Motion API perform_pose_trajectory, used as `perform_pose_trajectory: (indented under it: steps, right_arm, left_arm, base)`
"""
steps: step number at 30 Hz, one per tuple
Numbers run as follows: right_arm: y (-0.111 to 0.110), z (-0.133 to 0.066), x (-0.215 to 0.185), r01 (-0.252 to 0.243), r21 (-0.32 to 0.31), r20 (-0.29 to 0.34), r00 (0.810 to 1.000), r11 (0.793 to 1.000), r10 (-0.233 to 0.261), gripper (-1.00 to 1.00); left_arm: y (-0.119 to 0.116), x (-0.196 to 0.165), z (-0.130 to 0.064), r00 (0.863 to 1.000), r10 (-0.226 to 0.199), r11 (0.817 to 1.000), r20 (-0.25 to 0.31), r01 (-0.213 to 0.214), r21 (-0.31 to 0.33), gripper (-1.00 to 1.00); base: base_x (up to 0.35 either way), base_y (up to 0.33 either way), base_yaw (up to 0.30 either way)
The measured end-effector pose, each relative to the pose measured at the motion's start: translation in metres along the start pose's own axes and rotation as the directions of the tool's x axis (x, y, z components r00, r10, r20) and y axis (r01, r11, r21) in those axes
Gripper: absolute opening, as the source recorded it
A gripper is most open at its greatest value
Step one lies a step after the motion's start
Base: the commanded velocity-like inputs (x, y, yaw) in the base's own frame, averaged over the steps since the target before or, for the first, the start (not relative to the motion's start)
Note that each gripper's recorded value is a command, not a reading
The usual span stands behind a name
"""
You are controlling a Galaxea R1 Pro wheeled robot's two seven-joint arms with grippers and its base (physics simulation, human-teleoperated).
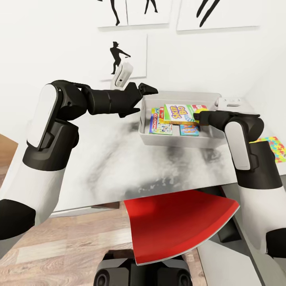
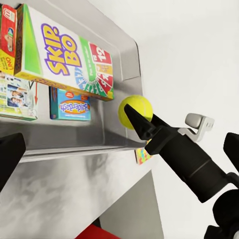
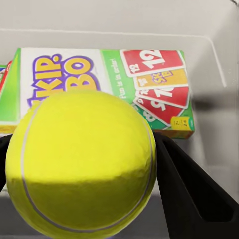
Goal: Put all the toys in the child's room - the three board games (two on the bed and one on the table), the two jigsaw puzzles on the table, and the tennis ball on the table - inside the toy box on the table in the child's room.
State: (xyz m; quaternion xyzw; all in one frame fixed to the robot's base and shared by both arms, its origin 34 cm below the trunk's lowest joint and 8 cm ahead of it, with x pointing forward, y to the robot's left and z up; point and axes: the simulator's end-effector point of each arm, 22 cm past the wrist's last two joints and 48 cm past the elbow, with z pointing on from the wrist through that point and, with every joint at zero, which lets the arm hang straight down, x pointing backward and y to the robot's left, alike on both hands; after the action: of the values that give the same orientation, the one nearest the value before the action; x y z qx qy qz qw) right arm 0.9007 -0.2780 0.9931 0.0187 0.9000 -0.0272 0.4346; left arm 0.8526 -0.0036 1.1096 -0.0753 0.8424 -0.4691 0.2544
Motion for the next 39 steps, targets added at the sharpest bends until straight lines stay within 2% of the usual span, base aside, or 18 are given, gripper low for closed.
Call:
perform_pose_trajectory:
  steps: [5,15,27,39]
  right_arm:
    - [-0.002,0.001,0.001,0.005,0.014,-0.001,1.000,1.000,-0.005,-1.00]
    - [-0.017,0.015,0.021,0.005,0.070,-0.060,0.998,0.998,0.000,-1.00]
    - [-0.029,0.021,0.029,0.007,0.116,-0.087,0.996,0.993,0.003,-1.00]
    - [-0.030,0.025,0.036,0.012,0.133,-0.110,0.994,0.991,0.003,-1.00]
  left_arm:
    - [0.000,0.000,0.000,1.000,-0.001,1.000,0.000,0.001,0.000,1.00]
    - [0.000,-0.001,0.000,1.000,-0.001,1.000,0.001,0.001,0.000,1.00]
    - [-0.001,0.000,0.000,1.000,-0.001,1.000,0.001,0.001,0.001,1.00]
    - [0.000,-0.001,0.000,1.000,-0.001,1.000,0.001,0.001,0.001,1.00]
  base:
    - [0.000,0.000,0.005]
    - [0.000,0.000,0.001]
    - [0.000,0.000,0.000]
    - [0.000,0.000,0.000]
